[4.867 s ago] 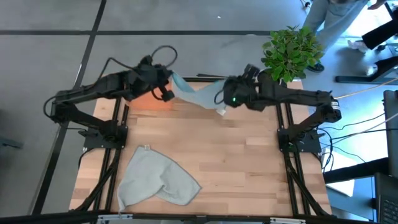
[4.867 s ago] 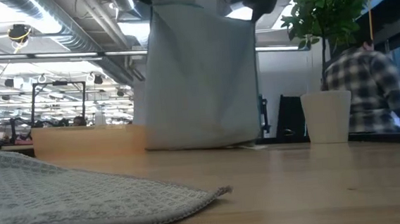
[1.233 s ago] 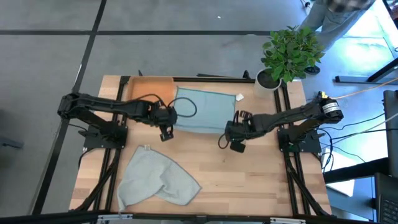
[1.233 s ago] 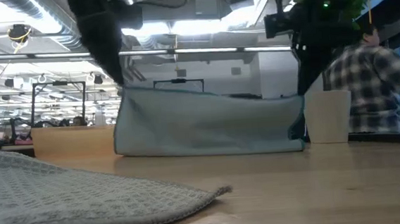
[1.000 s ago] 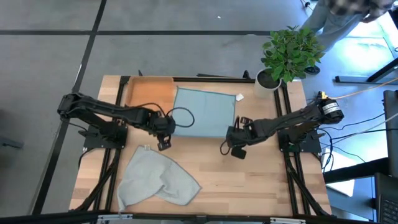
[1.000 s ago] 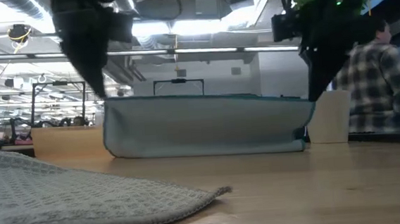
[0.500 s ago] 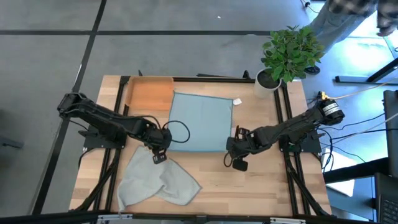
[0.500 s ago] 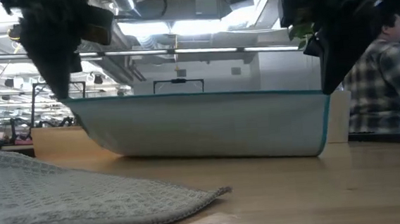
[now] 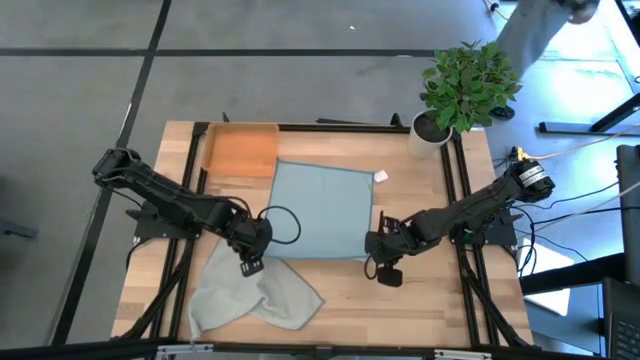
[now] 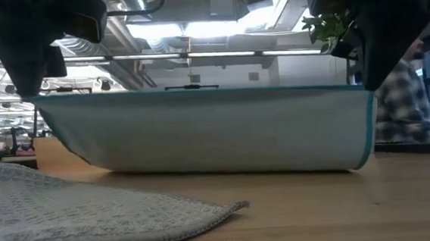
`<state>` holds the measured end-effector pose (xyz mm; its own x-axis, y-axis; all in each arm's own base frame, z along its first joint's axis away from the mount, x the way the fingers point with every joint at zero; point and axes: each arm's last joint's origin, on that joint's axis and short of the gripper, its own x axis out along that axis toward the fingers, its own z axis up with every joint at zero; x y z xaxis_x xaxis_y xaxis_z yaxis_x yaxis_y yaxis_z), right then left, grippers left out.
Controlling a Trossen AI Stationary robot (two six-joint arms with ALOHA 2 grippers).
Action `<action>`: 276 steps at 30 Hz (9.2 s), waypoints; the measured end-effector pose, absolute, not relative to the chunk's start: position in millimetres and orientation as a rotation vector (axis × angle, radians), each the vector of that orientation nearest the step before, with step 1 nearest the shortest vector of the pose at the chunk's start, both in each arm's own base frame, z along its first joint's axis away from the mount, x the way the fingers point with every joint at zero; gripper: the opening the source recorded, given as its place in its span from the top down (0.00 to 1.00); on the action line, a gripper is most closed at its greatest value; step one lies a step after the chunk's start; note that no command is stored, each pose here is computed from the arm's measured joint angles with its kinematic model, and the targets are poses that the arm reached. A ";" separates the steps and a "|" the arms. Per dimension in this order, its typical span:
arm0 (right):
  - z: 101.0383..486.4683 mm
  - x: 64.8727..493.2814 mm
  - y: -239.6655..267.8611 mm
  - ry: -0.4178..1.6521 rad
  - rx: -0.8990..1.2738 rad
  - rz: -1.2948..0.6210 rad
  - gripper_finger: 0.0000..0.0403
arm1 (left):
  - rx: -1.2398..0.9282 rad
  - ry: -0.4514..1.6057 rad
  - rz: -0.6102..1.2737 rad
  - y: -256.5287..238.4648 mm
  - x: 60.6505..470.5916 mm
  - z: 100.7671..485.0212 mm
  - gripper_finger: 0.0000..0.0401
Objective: Roll microfiber towels into tight, uniform cylinder then place into a basket
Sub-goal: Fold the blue microfiber cloth
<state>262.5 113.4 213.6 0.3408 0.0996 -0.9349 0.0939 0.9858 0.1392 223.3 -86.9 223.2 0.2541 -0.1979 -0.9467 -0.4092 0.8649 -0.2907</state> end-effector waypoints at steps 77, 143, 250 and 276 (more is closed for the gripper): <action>212.5 279.5 -15.2 1.201 -0.097 -0.501 1.00 | -0.252 1.094 0.784 9.3 229.5 208.5 1.00; 127.8 335.9 12.7 1.234 0.229 -0.043 0.60 | -0.202 1.106 0.502 22.2 215.1 145.1 0.80; 138.2 311.7 -43.1 1.166 -0.188 -0.486 0.60 | -0.354 0.950 0.248 -29.8 222.1 139.2 0.82; 141.7 335.7 -25.6 0.911 0.103 -0.122 0.60 | -0.188 1.138 0.558 11.0 203.8 133.5 0.82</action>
<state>335.7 -25.6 141.7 0.6067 -0.0614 -0.7926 0.1486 0.9882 0.0372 203.8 11.0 133.5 0.3013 0.3243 -0.8967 -0.5104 0.8492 0.1356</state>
